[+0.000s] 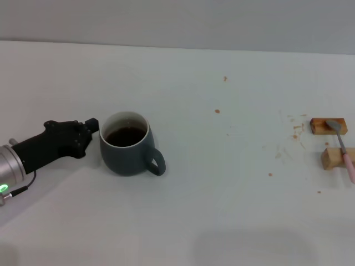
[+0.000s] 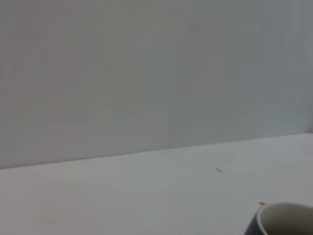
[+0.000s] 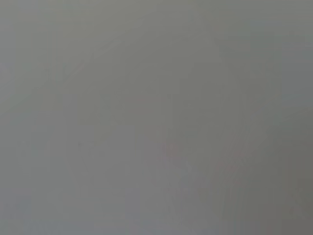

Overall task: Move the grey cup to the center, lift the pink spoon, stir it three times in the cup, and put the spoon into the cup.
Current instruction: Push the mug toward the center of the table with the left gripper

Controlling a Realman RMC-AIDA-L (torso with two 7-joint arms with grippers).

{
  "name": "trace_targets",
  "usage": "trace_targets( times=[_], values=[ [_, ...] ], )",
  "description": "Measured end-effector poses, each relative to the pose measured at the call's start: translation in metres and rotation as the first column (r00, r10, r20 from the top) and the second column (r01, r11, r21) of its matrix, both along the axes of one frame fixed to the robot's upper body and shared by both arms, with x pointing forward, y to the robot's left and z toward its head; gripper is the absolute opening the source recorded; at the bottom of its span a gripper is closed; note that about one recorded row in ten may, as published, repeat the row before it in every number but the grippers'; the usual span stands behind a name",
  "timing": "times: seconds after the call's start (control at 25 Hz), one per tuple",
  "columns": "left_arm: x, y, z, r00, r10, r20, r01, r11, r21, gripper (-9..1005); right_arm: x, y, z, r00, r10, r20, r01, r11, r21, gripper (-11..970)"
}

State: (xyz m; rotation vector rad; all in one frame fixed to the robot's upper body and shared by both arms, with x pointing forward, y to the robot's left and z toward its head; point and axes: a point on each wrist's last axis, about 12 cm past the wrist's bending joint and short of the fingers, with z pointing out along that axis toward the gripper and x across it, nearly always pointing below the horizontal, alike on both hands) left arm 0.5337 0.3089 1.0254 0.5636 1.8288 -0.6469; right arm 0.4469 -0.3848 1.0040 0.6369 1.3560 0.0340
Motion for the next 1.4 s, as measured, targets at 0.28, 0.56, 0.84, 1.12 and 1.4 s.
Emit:
trace_targets(
  times=[0.28,0.56,0.84,1.12,1.4],
  values=[
    [0.000,-0.008,-0.001,1.000,-0.029,-0.007,0.029,1.000,0.000,9,-0.003,0.000,-0.002,1.000,-0.004,-0.006,0.004,1.000,0.003,620],
    [0.002,-0.031,-0.004,0.995,-0.097,-0.024,0.097,0.995,-0.004,11,-0.004,-0.001,-0.002,1.000,-0.007,-0.009,0.007,1.000,0.004,620],
    [0.005,-0.049,-0.003,0.990,-0.137,-0.020,0.137,0.990,-0.014,13,-0.005,-0.001,-0.002,1.000,-0.009,-0.011,0.009,1.000,0.003,620],
    [0.006,-0.066,-0.003,0.984,-0.180,-0.019,0.179,0.984,-0.025,15,-0.008,-0.003,-0.003,1.000,-0.014,-0.015,0.014,1.000,0.000,620],
    [0.008,-0.075,-0.002,0.979,-0.203,-0.019,0.202,0.979,-0.034,16,-0.009,-0.004,-0.003,1.000,-0.016,-0.016,0.016,1.000,-0.001,620]
  ],
)
